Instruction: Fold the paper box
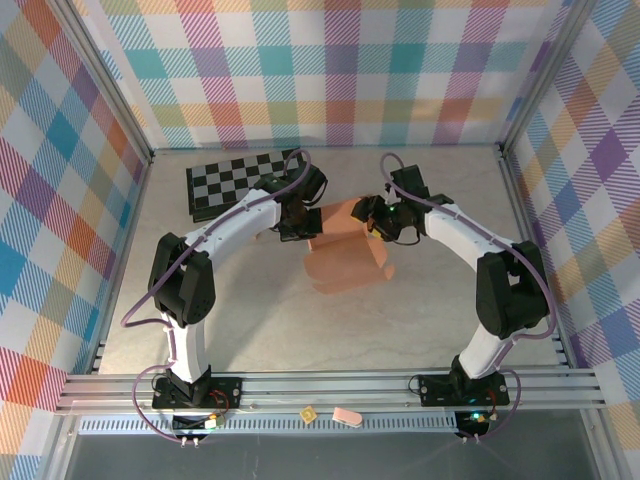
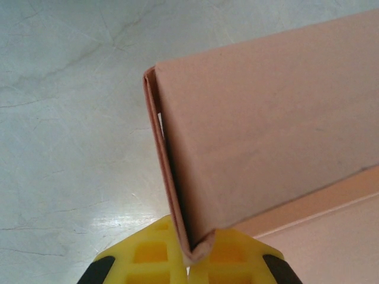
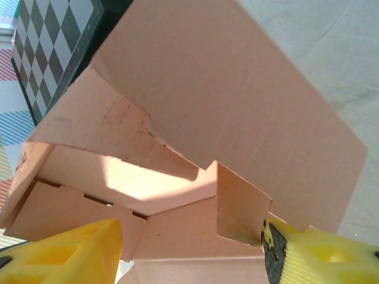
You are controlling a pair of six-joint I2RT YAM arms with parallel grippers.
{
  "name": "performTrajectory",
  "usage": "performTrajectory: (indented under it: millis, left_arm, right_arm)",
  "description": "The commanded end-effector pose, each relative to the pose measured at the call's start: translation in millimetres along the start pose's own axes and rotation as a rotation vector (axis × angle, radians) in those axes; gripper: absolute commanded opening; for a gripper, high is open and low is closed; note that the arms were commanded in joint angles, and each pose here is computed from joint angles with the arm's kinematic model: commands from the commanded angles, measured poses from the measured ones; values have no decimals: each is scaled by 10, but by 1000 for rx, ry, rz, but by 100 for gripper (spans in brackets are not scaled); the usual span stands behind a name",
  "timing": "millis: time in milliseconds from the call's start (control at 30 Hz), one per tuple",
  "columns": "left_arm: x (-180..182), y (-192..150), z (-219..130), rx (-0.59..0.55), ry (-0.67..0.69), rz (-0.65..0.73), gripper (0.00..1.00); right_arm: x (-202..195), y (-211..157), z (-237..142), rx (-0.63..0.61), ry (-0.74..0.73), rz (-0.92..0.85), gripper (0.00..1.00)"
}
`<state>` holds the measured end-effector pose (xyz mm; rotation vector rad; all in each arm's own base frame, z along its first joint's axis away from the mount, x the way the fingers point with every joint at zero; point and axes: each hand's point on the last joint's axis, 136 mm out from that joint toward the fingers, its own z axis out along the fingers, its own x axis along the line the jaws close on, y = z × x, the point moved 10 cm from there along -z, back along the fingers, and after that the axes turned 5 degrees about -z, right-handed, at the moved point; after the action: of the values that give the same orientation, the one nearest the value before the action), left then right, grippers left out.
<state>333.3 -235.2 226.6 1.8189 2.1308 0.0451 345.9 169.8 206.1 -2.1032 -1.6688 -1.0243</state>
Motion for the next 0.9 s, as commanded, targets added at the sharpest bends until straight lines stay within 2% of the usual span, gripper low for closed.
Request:
performTrajectory:
  millis: [0, 267, 400, 633, 867]
  left_arm:
    - [-69, -24, -144, -13, -48, 13, 0]
    - [-71, -20, -150, -15, -47, 13, 0]
    - [-65, -20, -137, -15, -39, 15, 0]
    - [-65, 94, -193, -28, -58, 58, 0]
    - [-106, 304, -280, 9, -247, 174, 0]
  right_arm:
    - [125, 4, 23, 12, 44, -66, 63]
    - [201, -24, 87, 40, 47, -91, 64]
    - [261, -16, -21, 22, 43, -117, 64]
    - [459, 38, -635, -37, 102, -230, 70]
    - [203, 438, -1495, -173, 304, -202, 69]
